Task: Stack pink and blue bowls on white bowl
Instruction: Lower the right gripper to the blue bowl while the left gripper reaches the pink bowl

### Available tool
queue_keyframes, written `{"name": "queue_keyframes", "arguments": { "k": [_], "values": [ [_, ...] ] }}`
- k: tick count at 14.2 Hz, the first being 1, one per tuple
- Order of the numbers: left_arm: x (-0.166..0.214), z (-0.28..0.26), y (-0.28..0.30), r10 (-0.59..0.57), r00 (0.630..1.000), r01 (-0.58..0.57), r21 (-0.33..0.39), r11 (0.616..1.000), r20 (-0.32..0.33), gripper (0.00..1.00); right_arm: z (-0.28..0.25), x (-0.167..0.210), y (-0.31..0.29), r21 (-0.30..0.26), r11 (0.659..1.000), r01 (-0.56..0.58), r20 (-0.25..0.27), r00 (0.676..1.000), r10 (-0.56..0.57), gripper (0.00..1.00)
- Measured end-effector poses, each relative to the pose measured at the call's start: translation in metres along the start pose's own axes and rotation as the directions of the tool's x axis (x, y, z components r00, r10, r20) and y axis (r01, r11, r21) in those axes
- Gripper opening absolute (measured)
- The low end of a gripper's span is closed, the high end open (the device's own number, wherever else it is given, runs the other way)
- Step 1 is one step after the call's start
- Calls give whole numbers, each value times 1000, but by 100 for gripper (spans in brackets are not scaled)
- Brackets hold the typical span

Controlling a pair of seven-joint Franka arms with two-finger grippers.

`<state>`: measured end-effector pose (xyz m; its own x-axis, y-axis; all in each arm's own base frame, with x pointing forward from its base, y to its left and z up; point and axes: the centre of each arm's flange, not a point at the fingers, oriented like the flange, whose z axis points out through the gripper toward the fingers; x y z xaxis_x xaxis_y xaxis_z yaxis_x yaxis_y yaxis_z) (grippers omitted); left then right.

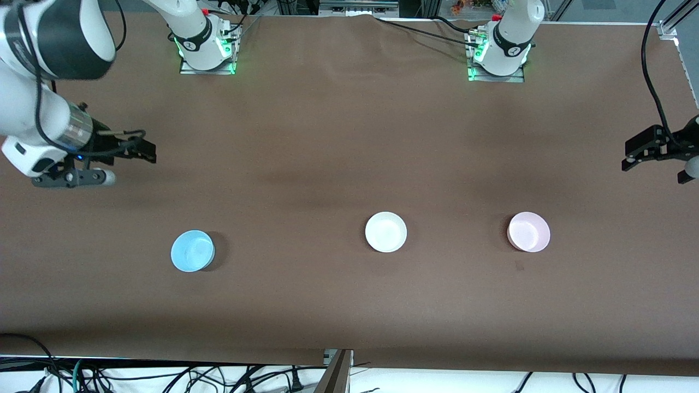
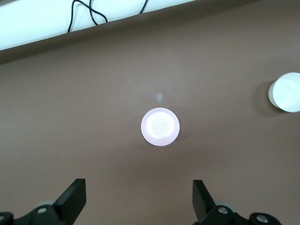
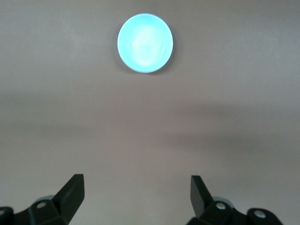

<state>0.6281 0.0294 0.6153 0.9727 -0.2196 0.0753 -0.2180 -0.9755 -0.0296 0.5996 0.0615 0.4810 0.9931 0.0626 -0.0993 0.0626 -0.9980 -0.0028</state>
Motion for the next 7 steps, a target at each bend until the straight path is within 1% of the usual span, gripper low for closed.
{"name": "queue_keyframes", "arguments": {
  "k": [2,4,5,7],
  "values": [
    [6,38,-27,-34,999,34,-23,999,-26,100,43,25,6,-9,999,33,-32,999,-34,100],
    [8,74,-51,-53,999,53,-42,998,-12,100,89,52,29,-21,998,66,-69,995,-68,100],
    [9,88,-57,-61,998,61,-50,997,1,100,114,63,44,-22,998,67,-78,995,-68,100],
    [13,107,-58,-66,998,67,-62,996,23,100,157,76,56,-18,998,59,-80,995,-60,100]
  ]
}}
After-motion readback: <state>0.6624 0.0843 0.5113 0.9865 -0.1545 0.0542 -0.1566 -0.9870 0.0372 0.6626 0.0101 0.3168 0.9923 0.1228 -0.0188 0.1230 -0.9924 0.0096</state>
